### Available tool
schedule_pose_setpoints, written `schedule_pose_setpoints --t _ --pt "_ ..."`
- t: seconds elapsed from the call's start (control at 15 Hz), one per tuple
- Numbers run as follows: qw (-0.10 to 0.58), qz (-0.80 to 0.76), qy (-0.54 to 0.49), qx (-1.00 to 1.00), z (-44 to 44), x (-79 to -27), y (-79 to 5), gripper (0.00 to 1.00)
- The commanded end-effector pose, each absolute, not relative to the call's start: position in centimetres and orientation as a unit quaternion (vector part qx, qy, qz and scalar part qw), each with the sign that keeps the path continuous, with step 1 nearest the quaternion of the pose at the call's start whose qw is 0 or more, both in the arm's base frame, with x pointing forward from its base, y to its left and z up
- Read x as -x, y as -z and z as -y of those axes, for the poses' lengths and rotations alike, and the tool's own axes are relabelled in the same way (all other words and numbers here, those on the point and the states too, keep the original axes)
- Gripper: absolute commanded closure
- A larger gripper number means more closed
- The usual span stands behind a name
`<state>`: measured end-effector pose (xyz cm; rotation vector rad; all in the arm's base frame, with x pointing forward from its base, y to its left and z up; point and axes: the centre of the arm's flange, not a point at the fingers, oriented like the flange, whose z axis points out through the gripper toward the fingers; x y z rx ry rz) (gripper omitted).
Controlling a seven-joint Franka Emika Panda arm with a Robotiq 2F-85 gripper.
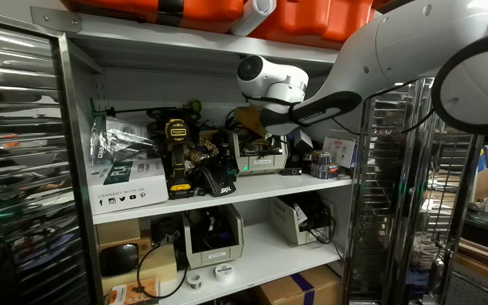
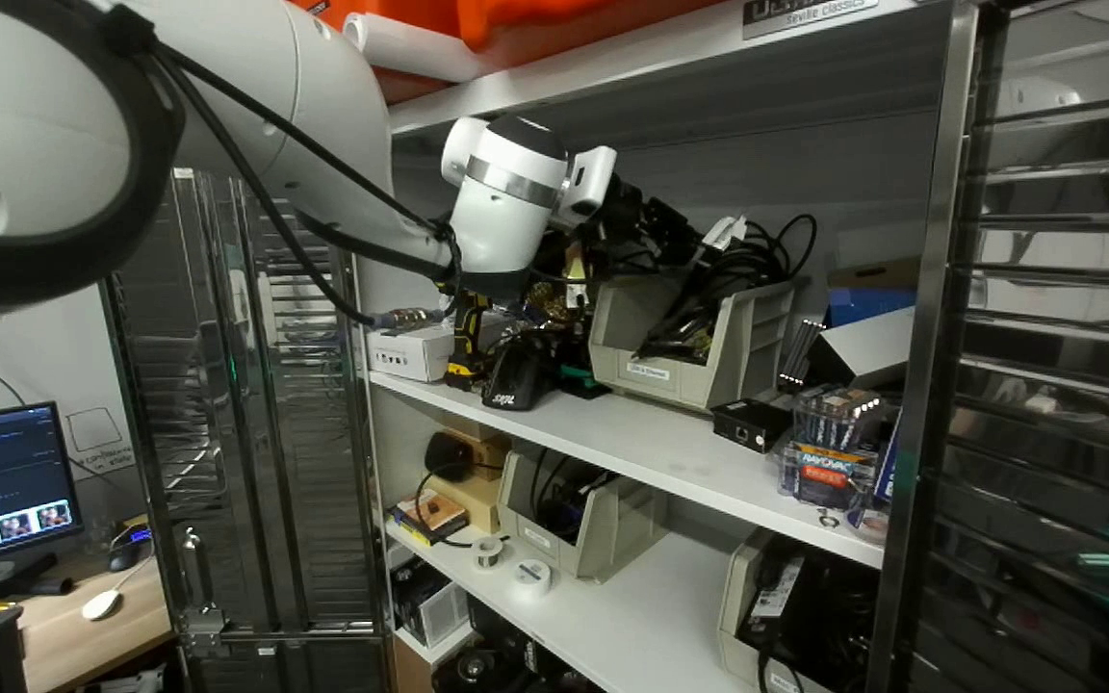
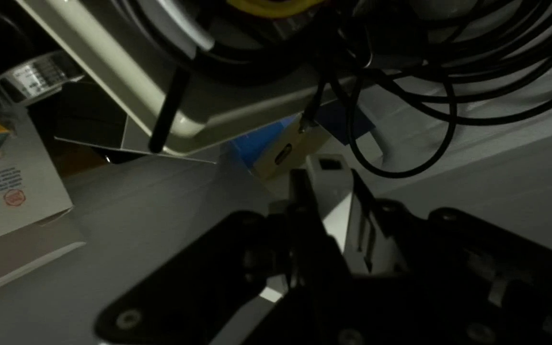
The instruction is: Pick up the white object on the top shelf and put it in the tray behind it
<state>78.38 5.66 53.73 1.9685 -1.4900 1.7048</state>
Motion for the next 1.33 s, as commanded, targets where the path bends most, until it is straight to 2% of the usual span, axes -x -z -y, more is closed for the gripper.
schedule_pose_setpoints --t 0.0,0.07,0.13,0.2,0.6,1.27 --pt "0.053 0.503 -0.532 -0.679 -5.9 -80.5 -54.2 0.87" --pt "0.044 0.503 -0.510 -0.696 -5.8 -80.6 -53.8 0.74" --pt "0.039 0.504 -0.495 -0.707 -5.8 -80.6 -53.6 0.55" --pt "0.032 0.504 -0.481 -0.717 -5.8 -80.7 -53.4 0.49" --pt "-0.027 0.491 -0.398 -0.775 -7.1 -79.7 -53.5 0.02" --pt "-0.061 0.452 -0.326 -0.828 -8.3 -73.8 -54.1 0.00"
